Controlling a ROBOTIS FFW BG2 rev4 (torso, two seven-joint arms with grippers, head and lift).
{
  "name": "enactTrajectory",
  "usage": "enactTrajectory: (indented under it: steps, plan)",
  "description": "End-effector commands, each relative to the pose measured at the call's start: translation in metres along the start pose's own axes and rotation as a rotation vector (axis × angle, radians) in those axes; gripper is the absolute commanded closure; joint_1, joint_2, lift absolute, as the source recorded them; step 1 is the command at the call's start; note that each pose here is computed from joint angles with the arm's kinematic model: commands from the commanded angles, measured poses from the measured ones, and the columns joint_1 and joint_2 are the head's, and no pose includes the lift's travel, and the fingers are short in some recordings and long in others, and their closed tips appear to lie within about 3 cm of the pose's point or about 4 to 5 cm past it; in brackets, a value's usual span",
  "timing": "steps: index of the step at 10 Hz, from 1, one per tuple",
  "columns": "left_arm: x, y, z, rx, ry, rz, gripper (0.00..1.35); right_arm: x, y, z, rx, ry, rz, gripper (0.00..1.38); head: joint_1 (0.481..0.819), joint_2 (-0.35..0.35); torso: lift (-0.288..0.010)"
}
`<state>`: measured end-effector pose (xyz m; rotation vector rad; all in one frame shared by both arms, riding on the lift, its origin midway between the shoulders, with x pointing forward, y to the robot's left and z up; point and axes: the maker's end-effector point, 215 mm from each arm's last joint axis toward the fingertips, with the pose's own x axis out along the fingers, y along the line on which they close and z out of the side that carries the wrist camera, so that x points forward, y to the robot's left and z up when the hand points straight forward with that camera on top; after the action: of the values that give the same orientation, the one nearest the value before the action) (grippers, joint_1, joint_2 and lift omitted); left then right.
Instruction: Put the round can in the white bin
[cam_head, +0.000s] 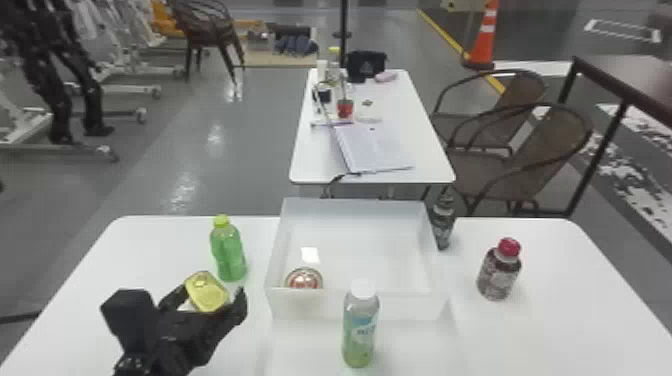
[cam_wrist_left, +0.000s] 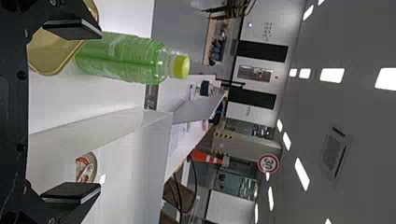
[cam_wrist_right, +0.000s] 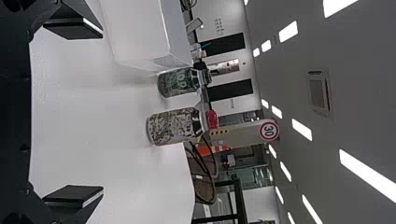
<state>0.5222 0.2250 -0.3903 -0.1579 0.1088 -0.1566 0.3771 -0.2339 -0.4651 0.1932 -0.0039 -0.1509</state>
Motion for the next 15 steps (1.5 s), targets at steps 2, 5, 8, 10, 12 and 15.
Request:
enactTrajectory:
  steps: [2,5,8,10,12,15]
  plan:
    - [-0.049,0.02,-0.011,0.02,0.001,0.092,0.15,-0.003,-0.002,-0.003,0.001,0.007,-0.003,0.12,0.549,0.0,-0.1]
    - [-0.112,0.051,-0.043,0.054,0.029,0.25,0.15,-0.006,-0.005,-0.004,-0.002,0.012,-0.003,0.12,0.549,0.0,-0.1]
    - [-0.137,0.051,-0.068,0.129,0.073,0.25,0.15,-0.008,-0.007,-0.003,-0.008,0.014,0.0,0.12,0.549,0.0,-0.1]
    - [-0.142,0.05,-0.071,0.158,0.083,0.244,0.15,-0.009,-0.009,-0.003,-0.012,0.015,0.002,0.12,0.549,0.0,-0.1]
    - [-0.142,0.048,-0.071,0.165,0.083,0.24,0.15,-0.01,-0.009,-0.001,-0.016,0.012,0.005,0.12,0.549,0.0,-0.1]
    - [-0.141,0.048,-0.07,0.169,0.082,0.237,0.15,-0.01,-0.009,-0.001,-0.021,0.012,0.009,0.12,0.549,0.0,-0.1]
